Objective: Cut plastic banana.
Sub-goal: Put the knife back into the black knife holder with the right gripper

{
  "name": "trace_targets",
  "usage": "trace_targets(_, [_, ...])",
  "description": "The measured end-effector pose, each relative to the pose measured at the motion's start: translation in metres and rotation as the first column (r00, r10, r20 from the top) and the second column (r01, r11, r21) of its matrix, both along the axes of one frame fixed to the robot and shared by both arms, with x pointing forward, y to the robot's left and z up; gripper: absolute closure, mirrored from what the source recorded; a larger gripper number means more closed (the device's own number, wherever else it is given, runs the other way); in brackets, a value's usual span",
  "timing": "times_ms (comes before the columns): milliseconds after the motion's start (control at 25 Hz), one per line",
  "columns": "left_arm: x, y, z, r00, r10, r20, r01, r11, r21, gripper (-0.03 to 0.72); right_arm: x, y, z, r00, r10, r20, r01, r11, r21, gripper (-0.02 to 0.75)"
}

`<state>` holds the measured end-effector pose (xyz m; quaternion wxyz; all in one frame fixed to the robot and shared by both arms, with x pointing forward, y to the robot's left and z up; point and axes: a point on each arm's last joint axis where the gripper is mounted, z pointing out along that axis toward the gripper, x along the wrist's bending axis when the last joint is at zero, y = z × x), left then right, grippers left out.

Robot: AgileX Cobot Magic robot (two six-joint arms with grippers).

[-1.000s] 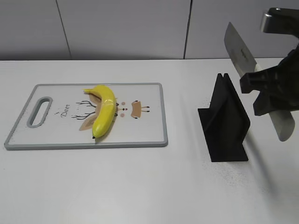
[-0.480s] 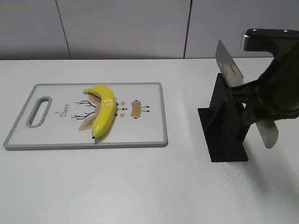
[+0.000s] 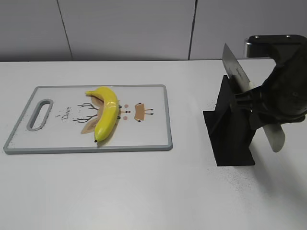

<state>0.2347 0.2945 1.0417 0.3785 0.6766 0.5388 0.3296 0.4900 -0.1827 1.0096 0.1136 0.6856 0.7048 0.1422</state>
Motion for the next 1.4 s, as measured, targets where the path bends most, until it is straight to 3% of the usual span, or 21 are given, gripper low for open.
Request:
trace_targets(480, [0.0, 0.0, 0.0, 1.0, 0.0, 0.002, 0.0, 1.0, 0.0, 0.099, 0.004, 0.003, -0.012, 0.999, -0.007, -0.041, 0.007, 1.0, -0.007, 0.573])
trace_targets(560, [0.0, 0.0, 0.0, 1.0, 0.0, 0.002, 0.0, 1.0, 0.0, 0.099, 0.004, 0.003, -0.012, 0.999, -0.009, -0.041, 0.009, 1.0, -0.001, 0.485])
trace_targets(680, [0.0, 0.0, 0.0, 1.0, 0.0, 0.002, 0.0, 1.0, 0.0, 0.099, 0.003, 0.004, -0.012, 0.999, -0.006, -0.05, 0.006, 1.0, 0.006, 0.227])
trace_targets(760, [0.0, 0.0, 0.0, 1.0, 0.0, 0.002, 0.0, 1.0, 0.0, 0.099, 0.001, 0.005, -0.009, 0.998, 0.011, -0.06, -0.01, 1.0, 0.012, 0.121])
trace_targets(1080, [0.0, 0.0, 0.0, 1.0, 0.0, 0.002, 0.0, 1.0, 0.0, 0.099, -0.033, -0.008, 0.04, 0.989, 0.15, -0.007, -0.149, 0.988, 0.04, 0.111])
trace_targets(1400, [0.0, 0.0, 0.0, 1.0, 0.0, 0.002, 0.0, 1.0, 0.0, 0.099, -0.114, -0.045, 0.045, 0.943, 0.321, 0.09, -0.325, 0.945, 0.031, 0.136])
